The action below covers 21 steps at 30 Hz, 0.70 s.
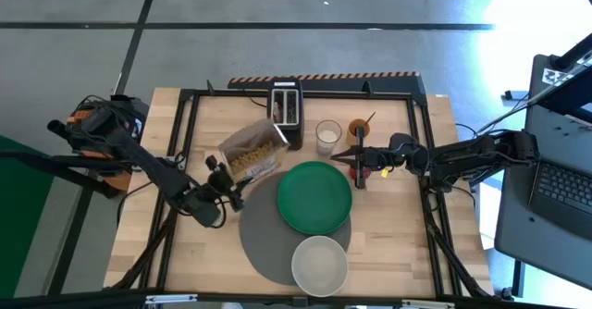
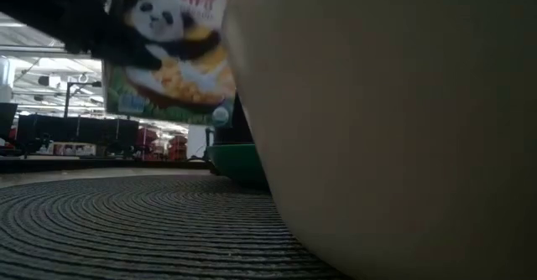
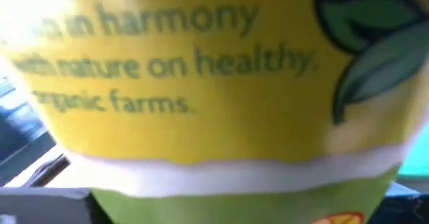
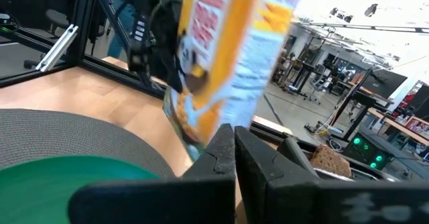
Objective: Arrange a breakfast setting
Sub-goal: Pour the cereal into the white bowl
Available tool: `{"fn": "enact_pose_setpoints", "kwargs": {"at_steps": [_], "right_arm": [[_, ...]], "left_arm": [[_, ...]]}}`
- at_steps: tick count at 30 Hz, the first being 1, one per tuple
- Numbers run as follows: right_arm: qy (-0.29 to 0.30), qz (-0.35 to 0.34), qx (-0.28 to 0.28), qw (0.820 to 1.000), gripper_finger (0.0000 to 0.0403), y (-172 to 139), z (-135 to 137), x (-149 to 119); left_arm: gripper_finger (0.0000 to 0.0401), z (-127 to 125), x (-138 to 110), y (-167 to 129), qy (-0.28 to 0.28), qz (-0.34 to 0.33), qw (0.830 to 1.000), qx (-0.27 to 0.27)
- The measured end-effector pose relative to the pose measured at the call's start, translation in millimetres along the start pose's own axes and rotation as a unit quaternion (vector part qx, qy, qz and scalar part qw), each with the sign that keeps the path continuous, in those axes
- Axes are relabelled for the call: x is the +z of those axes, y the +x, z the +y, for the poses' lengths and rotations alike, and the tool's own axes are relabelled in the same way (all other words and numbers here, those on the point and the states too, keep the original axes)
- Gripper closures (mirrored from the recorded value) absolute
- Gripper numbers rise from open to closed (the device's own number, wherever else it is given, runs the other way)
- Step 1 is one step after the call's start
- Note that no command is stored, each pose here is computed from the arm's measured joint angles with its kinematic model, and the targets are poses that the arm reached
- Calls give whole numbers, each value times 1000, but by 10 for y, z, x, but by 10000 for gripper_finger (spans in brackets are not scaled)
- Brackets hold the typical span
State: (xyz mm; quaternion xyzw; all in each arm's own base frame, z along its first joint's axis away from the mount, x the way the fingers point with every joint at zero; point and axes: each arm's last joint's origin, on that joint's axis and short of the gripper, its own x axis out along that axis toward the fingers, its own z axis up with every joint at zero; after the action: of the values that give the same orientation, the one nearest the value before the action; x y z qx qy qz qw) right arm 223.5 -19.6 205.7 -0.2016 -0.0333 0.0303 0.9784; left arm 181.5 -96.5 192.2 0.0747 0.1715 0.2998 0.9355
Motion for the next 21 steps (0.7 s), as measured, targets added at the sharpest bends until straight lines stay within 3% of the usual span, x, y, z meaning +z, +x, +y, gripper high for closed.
{"fn": "enact_pose_setpoints", "kwargs": {"at_steps": [5,10,15,21], "right_arm": [[1,4,2,1000,403,0,3,-8],[-1,6,2,1000,403,0,5,-12],[-9,13,-5,1000,403,0,2,-19],[-8,19,-11,1000,403,-1,1,-27]], "left_arm": [[170,113,331,-146,37,-17,991,-131],[170,291,744,-345,47,-8,964,-260],[171,395,1164,-485,86,39,953,-287],[171,214,1603,-588,220,57,925,-305]]}}
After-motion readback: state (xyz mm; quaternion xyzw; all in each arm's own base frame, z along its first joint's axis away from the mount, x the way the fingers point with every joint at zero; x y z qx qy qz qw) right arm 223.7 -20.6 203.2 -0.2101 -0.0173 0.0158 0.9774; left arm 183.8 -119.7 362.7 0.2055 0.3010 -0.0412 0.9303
